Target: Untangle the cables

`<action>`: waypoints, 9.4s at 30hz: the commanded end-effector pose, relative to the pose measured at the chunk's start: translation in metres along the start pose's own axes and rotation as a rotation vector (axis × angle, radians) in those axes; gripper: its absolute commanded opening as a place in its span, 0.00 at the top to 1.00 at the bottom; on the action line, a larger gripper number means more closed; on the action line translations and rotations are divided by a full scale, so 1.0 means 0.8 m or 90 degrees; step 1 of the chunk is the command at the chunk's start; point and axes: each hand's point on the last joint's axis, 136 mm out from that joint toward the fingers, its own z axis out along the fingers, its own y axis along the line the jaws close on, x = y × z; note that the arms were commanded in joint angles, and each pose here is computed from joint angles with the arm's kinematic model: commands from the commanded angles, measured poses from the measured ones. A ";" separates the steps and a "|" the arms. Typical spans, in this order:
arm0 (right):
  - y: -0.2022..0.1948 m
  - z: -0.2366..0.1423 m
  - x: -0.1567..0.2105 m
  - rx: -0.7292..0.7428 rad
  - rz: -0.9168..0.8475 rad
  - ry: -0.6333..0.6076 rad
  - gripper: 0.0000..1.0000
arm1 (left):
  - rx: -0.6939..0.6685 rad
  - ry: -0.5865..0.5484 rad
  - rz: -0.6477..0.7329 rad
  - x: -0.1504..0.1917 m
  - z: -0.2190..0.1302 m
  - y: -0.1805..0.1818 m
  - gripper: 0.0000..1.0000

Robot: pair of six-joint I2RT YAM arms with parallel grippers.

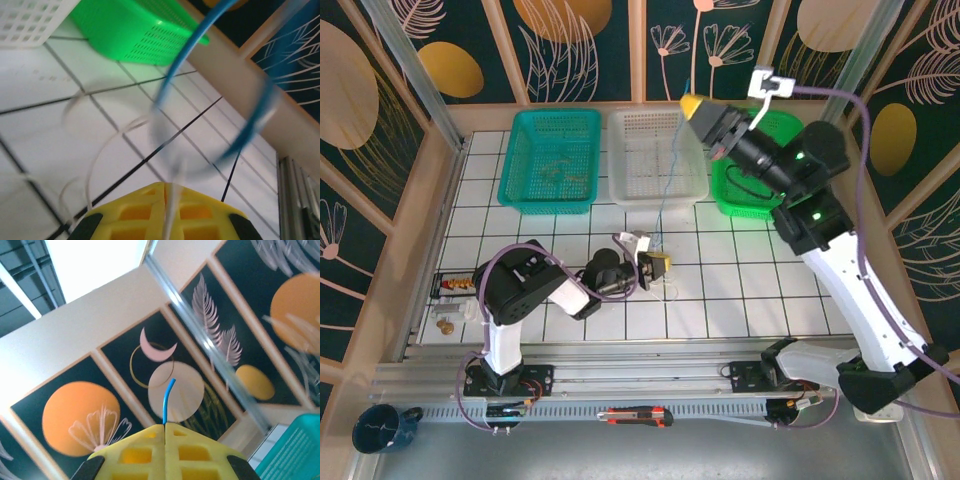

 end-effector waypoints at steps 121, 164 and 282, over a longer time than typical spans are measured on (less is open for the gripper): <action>0.116 0.002 -0.020 -0.143 -0.053 0.000 1.00 | 0.127 -0.074 0.120 -0.113 -0.020 -0.116 0.18; 0.081 -0.008 -0.011 -0.069 -0.078 -0.009 1.00 | 0.184 -0.111 0.123 -0.141 -0.046 -0.153 0.21; -0.136 -0.057 -0.202 0.139 -0.087 -0.201 1.00 | 0.044 -0.089 0.109 -0.110 -0.060 -0.082 0.49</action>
